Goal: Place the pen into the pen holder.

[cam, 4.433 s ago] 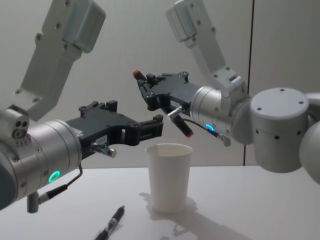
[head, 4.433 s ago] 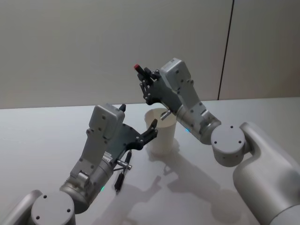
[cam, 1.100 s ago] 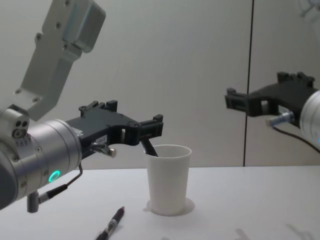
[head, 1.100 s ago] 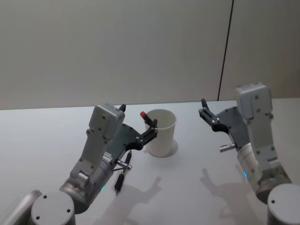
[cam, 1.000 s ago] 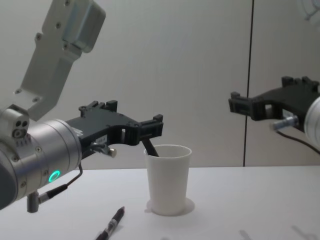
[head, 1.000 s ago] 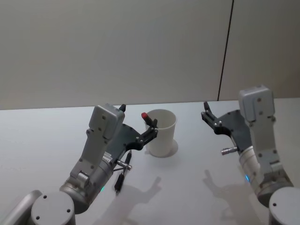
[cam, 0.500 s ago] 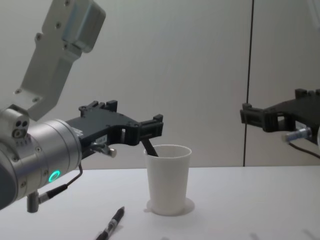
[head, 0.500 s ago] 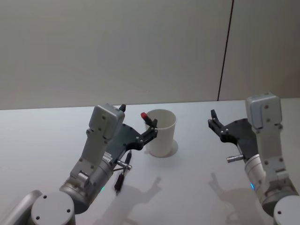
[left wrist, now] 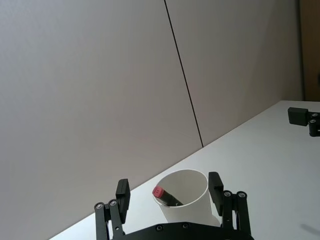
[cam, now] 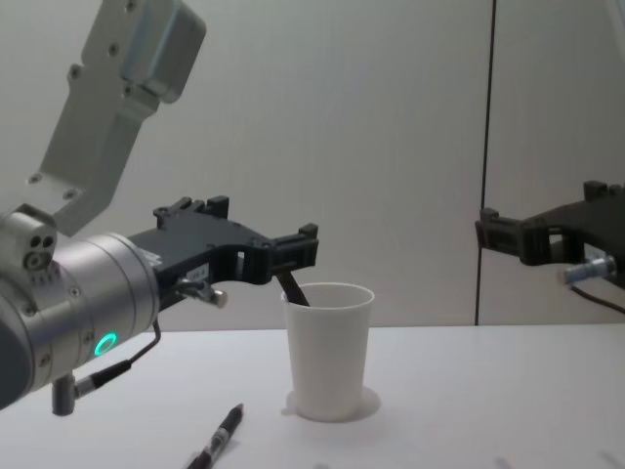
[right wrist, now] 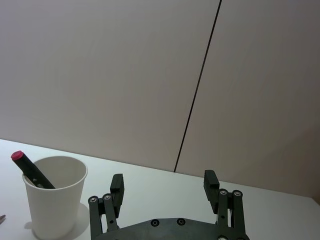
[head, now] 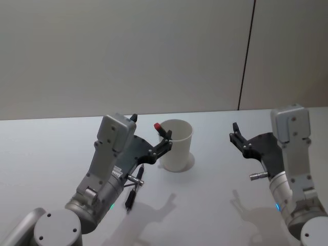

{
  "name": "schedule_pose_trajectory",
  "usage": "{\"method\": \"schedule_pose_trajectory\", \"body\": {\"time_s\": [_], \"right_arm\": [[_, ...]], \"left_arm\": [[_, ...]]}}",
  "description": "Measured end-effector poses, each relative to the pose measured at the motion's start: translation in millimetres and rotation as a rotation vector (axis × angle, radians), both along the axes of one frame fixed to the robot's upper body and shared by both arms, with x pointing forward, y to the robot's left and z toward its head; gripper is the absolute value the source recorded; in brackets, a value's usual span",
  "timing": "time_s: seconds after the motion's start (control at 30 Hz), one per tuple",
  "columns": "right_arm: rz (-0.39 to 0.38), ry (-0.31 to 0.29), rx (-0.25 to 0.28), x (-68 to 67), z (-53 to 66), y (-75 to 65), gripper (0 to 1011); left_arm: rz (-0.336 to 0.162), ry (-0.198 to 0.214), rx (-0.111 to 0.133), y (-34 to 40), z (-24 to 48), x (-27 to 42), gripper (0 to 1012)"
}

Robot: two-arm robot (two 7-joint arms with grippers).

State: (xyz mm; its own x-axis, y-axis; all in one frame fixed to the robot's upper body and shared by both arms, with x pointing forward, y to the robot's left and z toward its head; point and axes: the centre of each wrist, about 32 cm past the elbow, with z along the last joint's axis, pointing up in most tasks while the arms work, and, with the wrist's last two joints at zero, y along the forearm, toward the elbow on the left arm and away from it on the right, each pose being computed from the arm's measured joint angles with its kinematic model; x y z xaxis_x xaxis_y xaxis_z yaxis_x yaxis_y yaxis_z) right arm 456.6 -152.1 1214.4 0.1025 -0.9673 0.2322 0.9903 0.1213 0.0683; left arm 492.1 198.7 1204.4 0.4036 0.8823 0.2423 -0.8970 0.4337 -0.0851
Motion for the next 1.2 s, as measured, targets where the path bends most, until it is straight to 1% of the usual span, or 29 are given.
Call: {"method": "schedule_pose_trajectory", "body": {"time_s": [0.13, 0.3, 0.33, 0.37, 0.43, 0.57, 0.63, 0.67, 0.7, 0.97, 1.03, 1.07, 1.2], "right_arm": [[-0.002, 0.001, 0.001, -0.4, -0.1, -0.2, 1001], [-0.003, 0.002, 0.001, -0.8, -0.3, -0.4, 1001], [-0.003, 0.003, 0.001, -0.9, -0.4, -0.4, 1002], [-0.003, 0.003, 0.001, -0.9, -0.4, -0.4, 1001], [-0.004, 0.003, 0.001, -1.0, -0.4, -0.5, 1001], [-0.004, 0.004, 0.001, -1.1, -0.4, -0.5, 1001], [-0.004, 0.004, 0.001, -1.1, -0.4, -0.5, 1002], [-0.004, 0.004, 0.001, -1.1, -0.4, -0.5, 1002], [-0.004, 0.004, 0.001, -1.1, -0.4, -0.5, 1002], [-0.005, 0.004, 0.002, -1.4, -0.4, -0.5, 1001], [-0.005, 0.004, 0.002, -1.4, -0.4, -0.5, 1002], [-0.005, 0.004, 0.002, -1.4, -0.4, -0.5, 1001], [-0.005, 0.004, 0.002, -1.5, -0.5, -0.5, 1001]], "left_arm": [[0.003, 0.006, 0.0, 1.2, -0.1, 0.2, 1000], [0.016, 0.034, -0.004, 6.8, -0.2, 0.8, 1000], [0.02, 0.045, -0.004, 9.8, -0.2, 1.0, 1000], [0.02, 0.045, -0.004, 9.8, -0.2, 1.0, 1000], [0.029, 0.068, -0.006, 15.3, -0.1, 1.5, 1000], [0.038, 0.091, -0.007, 20.8, 0.0, 1.9, 1000], [0.048, 0.117, -0.007, 25.9, 0.3, 2.2, 1000], [0.048, 0.117, -0.007, 25.9, 0.3, 2.2, 1000], [0.054, 0.136, -0.007, 29.7, 0.4, 2.4, 1000], [0.068, 0.188, 0.001, 39.2, 0.1, 3.8, 1000], [0.07, 0.21, 0.006, 41.7, -0.4, 4.4, 1000], [0.07, 0.21, 0.006, 41.7, -0.4, 4.4, 1000], [0.07, 0.233, 0.01, 43.6, -0.5, 5.6, 1000]]}}
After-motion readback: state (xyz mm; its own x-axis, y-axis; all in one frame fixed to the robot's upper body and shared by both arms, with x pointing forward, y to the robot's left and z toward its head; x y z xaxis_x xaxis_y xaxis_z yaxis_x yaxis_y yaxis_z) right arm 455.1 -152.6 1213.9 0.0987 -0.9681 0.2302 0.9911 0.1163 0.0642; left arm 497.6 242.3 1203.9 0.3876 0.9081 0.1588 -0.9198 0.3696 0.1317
